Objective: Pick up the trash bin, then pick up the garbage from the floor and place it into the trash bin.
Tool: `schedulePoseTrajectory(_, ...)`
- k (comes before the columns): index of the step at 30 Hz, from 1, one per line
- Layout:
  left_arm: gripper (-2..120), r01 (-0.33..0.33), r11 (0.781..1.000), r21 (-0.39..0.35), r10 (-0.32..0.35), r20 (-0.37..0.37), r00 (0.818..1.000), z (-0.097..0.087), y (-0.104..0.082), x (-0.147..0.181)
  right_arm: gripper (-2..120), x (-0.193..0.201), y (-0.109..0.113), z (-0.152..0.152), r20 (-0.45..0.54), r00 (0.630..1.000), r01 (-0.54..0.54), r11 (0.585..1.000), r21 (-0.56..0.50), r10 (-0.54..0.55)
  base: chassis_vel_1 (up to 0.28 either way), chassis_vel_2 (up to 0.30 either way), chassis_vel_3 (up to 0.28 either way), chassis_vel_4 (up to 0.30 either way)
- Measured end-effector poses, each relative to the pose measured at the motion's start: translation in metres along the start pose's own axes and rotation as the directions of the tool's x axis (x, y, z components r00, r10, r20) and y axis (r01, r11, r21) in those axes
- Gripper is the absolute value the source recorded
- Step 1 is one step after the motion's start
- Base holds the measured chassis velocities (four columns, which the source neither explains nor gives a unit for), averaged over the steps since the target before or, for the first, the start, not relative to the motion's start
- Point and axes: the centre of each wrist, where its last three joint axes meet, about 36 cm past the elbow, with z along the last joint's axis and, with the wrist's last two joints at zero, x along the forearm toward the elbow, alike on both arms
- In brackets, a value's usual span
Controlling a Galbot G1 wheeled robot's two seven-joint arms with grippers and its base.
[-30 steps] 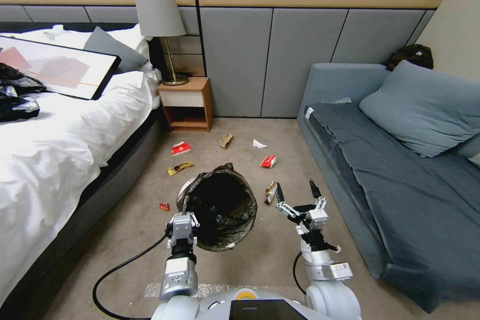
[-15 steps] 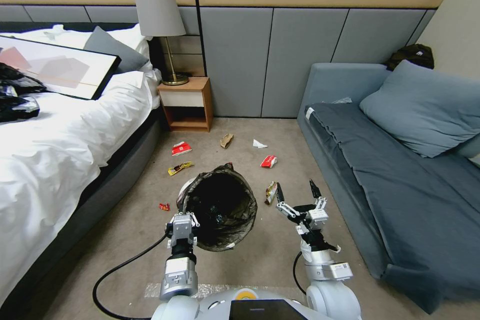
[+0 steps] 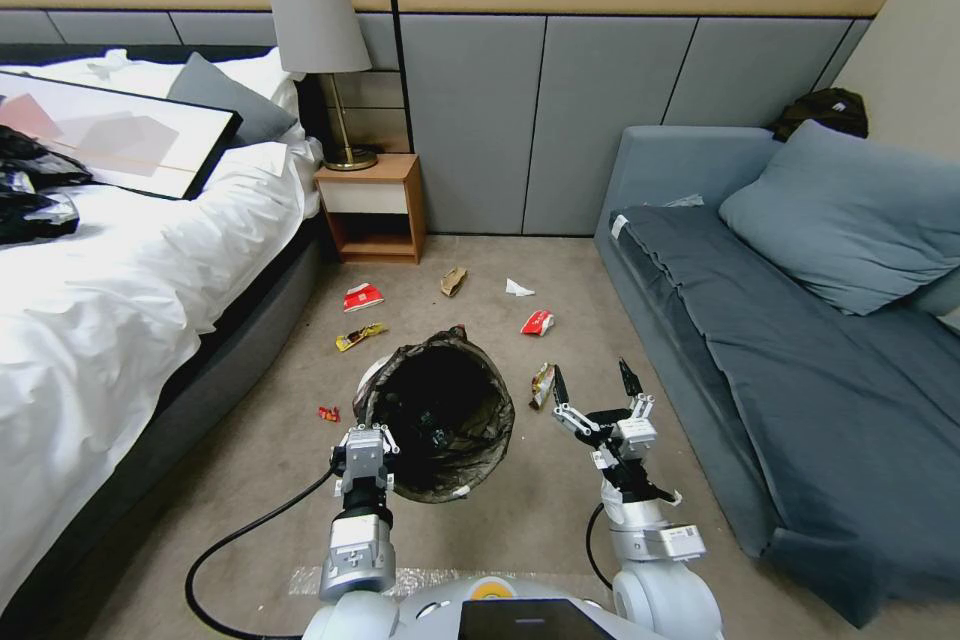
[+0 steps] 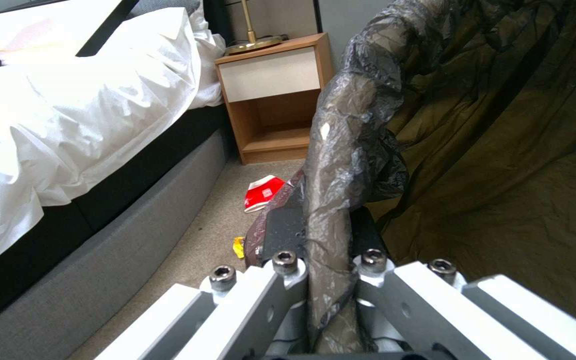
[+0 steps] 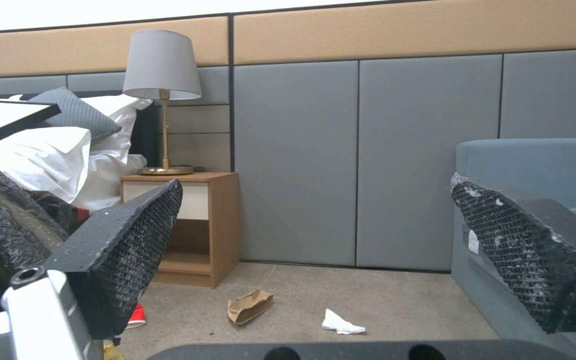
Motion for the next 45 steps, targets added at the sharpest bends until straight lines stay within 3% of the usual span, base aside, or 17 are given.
schedulePoseTrajectory(45, 0, 0.000, 1.000, 0.000, 0.000, 0.000, 1.000, 0.0000, 0.0000, 0.0000, 100, 0.0000, 0.0000, 0.0000, 0.000, 1.000, 0.000, 1.000, 0.000, 0.000, 0.000, 0.000, 0.000, 0.000)
